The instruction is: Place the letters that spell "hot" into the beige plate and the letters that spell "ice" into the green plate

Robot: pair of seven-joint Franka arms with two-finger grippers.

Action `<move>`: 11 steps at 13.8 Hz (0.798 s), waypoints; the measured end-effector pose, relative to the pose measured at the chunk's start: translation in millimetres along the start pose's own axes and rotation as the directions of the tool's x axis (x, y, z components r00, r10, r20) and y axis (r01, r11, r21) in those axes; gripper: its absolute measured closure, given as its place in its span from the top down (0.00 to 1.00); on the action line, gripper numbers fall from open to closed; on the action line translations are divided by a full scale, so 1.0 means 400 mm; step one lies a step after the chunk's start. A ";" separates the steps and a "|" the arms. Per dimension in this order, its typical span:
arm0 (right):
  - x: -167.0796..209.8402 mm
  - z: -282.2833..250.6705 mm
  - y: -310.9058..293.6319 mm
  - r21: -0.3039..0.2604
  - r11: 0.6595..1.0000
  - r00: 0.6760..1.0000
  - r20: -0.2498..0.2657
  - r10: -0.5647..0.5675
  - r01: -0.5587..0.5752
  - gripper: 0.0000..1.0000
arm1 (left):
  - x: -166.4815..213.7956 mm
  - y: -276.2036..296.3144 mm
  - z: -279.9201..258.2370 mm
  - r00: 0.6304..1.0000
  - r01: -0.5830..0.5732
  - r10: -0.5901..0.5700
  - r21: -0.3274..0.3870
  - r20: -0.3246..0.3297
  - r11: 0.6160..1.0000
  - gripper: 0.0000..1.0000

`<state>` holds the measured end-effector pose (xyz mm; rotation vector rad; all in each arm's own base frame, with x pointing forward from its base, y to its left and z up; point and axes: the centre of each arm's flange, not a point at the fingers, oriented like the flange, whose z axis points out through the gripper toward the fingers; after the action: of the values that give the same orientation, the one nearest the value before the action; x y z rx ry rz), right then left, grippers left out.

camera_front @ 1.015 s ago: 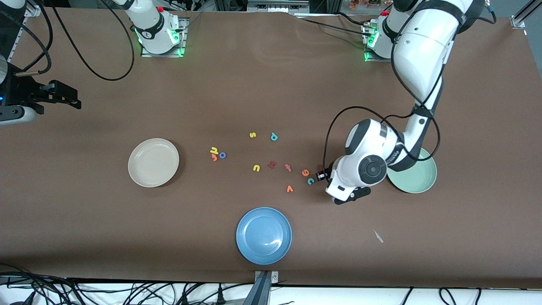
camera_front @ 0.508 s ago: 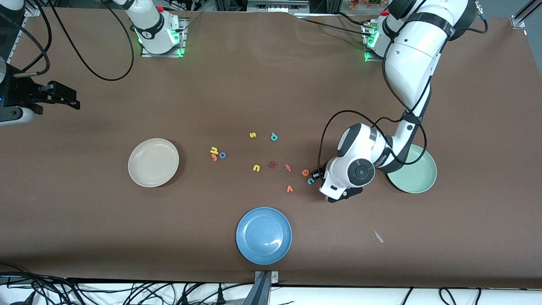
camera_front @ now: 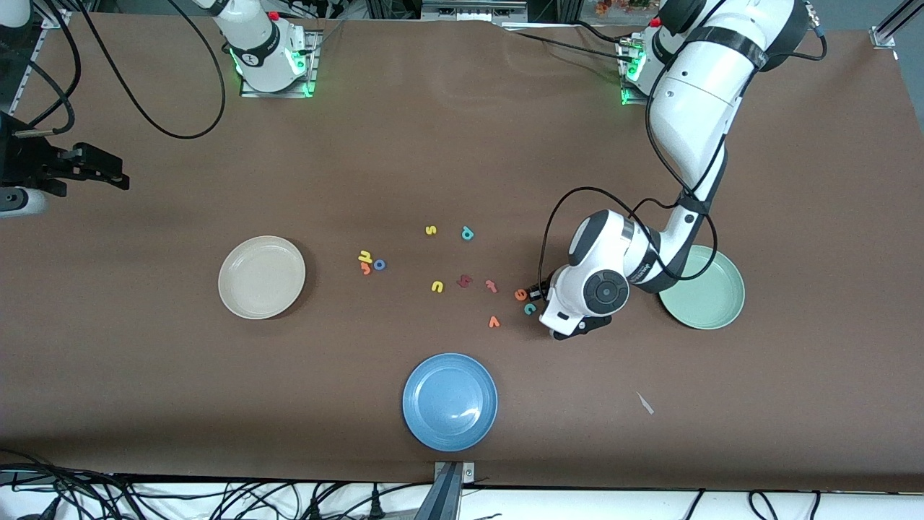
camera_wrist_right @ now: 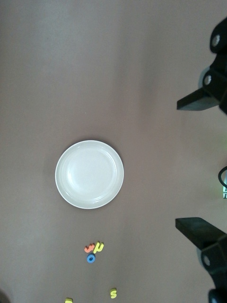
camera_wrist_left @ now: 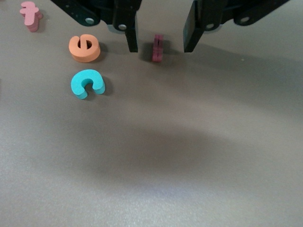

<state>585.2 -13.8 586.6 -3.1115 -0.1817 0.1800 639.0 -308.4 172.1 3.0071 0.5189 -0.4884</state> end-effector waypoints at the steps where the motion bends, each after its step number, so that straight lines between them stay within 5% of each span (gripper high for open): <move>1: 0.005 0.009 0.003 0.001 1.000 1.000 0.006 0.002 -0.002 1.00 | -0.001 0.002 0.008 1.000 -0.001 0.001 0.001 0.001 1.000 0.39; 7: 0.019 0.034 0.003 0.003 1.000 1.000 0.026 0.001 -0.001 1.00 | 0.000 0.005 0.010 1.000 -0.002 0.002 -0.003 -0.004 1.000 0.07; 11: 0.009 0.050 -0.047 0.018 0.999 0.996 0.089 -0.033 0.031 1.00 | 0.029 -0.019 -0.019 1.000 0.005 -0.005 -0.013 -0.022 1.000 0.07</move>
<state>584.1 5.5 566.7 -3.0835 -0.2298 0.3185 649.2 -296.6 175.7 3.0032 0.5288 -0.4508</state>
